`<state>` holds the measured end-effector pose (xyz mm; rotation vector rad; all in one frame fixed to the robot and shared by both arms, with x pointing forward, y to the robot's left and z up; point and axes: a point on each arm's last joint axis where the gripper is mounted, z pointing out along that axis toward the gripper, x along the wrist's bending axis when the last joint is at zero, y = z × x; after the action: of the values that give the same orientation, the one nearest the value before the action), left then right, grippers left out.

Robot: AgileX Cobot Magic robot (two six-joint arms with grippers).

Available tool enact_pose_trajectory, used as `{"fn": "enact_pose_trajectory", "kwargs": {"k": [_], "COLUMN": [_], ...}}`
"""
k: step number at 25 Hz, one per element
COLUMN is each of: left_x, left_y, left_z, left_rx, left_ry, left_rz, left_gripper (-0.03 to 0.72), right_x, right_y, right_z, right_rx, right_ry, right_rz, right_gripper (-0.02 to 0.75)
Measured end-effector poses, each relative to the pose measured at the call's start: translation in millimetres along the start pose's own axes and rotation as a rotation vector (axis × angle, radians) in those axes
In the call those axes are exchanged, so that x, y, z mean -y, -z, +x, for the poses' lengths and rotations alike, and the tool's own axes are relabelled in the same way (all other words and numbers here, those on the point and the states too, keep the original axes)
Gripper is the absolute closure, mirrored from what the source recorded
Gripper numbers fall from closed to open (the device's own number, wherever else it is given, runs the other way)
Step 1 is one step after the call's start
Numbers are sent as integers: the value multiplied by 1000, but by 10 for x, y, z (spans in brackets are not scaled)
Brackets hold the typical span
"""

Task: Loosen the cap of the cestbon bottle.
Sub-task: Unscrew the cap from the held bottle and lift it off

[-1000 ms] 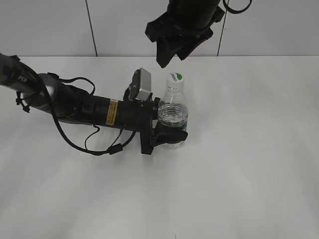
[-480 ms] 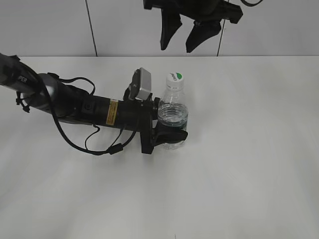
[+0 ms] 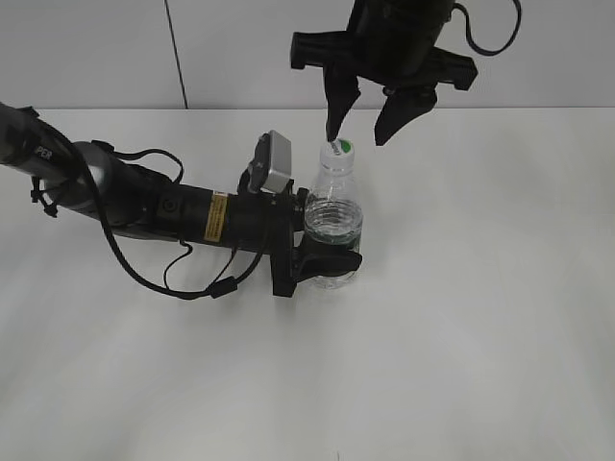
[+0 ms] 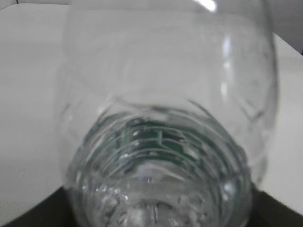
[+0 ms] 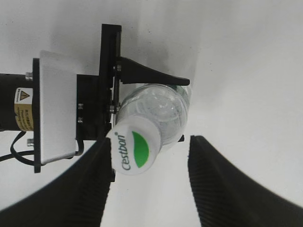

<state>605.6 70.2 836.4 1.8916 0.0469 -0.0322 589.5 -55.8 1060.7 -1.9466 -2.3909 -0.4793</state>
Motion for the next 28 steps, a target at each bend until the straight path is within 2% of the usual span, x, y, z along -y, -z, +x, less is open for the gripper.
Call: {"fn": "enact_pose_trajectory", "kwargs": {"k": [28], "left_x": [0], "left_y": [0], "left_z": [0], "left_rx": [0], "left_ry": [0], "left_rz": [0], "left_gripper": [276], "right_x": [1], "right_y": [-65], "right_z": [30], "right_rx": [-39], "right_ry": [-15], "right_rz": [28], "right_gripper": [339]}}
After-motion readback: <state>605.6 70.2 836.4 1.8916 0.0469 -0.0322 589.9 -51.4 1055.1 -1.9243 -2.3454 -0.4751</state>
